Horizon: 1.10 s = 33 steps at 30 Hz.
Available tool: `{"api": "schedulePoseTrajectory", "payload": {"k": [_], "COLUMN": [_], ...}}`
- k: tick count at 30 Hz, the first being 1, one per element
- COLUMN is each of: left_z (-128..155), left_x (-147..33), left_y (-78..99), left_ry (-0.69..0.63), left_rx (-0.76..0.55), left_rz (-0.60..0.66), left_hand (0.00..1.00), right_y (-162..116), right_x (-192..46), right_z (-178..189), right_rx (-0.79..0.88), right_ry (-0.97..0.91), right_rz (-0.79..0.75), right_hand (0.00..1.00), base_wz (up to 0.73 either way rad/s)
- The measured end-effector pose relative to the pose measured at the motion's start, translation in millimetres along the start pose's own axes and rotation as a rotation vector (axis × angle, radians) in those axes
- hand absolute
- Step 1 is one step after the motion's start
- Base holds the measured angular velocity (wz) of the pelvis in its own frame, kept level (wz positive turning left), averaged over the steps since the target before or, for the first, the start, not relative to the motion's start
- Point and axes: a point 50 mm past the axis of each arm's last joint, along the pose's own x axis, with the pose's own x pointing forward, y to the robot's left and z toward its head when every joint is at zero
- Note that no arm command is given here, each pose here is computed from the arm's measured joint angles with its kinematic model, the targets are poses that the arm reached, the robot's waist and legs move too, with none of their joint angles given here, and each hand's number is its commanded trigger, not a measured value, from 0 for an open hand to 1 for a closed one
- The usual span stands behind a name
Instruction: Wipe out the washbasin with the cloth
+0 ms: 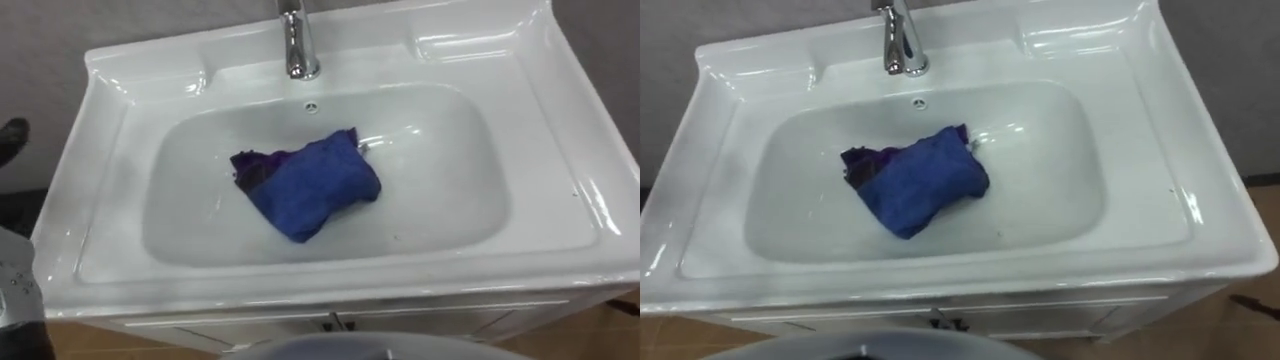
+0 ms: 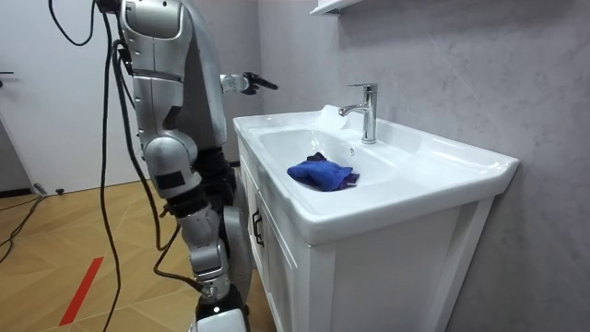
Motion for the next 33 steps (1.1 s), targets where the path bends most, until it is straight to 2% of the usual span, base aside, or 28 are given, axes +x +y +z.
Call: {"api": "schedulePoseTrajectory", "payload": {"k": [3, 7, 12, 15, 17, 20, 21, 23, 24, 26, 29, 33], "left_z": [-6, -21, -47, -68, -87, -124, -134, -163, -169, -190, -207, -217], "left_x": [-0.2, -0.5, -2.0, -11.4, -22.5, -42.5, -48.7, -75.1, -81.7, -107.6, -133.4, -150.5], "left_y": [25.2, 45.9, 70.8, 89.5, 100.2, 132.3, 137.8, 154.4, 158.3, 175.9, 190.3, 199.5], "left_ry": [0.007, 0.042, 0.158, 0.265, 0.334, 0.472, 0.513, 0.665, 0.697, 0.820, 0.948, 1.036], "left_rx": [0.034, 0.080, 0.088, 0.064, 0.085, 0.154, 0.177, 0.218, 0.222, 0.285, 0.299, 0.305], "left_rz": [0.124, 0.234, 0.352, 0.429, 0.459, 0.565, 0.582, 0.629, 0.638, 0.667, 0.691, 0.666], "left_hand": [0.00, 0.00, 0.00, 0.00, 0.00, 0.00, 0.00, 0.00, 0.00, 0.00, 0.00, 0.00], "right_y": [0, 1, 2, 0, 1, 1, 1, 5, 6, 7, 8, 11], "right_x": [0, 0, -1, -1, -1, 0, 0, 0, -1, 0, 0, 0], "right_z": [7, 3, 3, 10, 14, 12, 13, 8, 6, 2, -2, -6], "right_rx": [-0.011, -0.027, -0.019, -0.005, 0.014, 0.020, 0.027, 0.046, 0.039, 0.019, 0.008, 0.001], "right_ry": [-0.023, -0.019, -0.029, -0.043, -0.048, -0.037, -0.037, -0.011, -0.003, 0.012, 0.039, 0.067], "right_rz": [-0.003, -0.002, 0.001, -0.004, 0.005, 0.007, 0.009, 0.027, 0.032, 0.043, 0.062, 0.101], "right_hand": [0.00, 0.00, 0.00, 0.00, 0.00, 0.00, 0.00, 0.00, 0.00, 0.00, 0.00, 0.00], "base_wz": [0.09, 0.14, 0.18, 0.12, 0.19, 0.05, 0.09, 0.14, 0.13, 0.09, 0.02, 0.00]}}
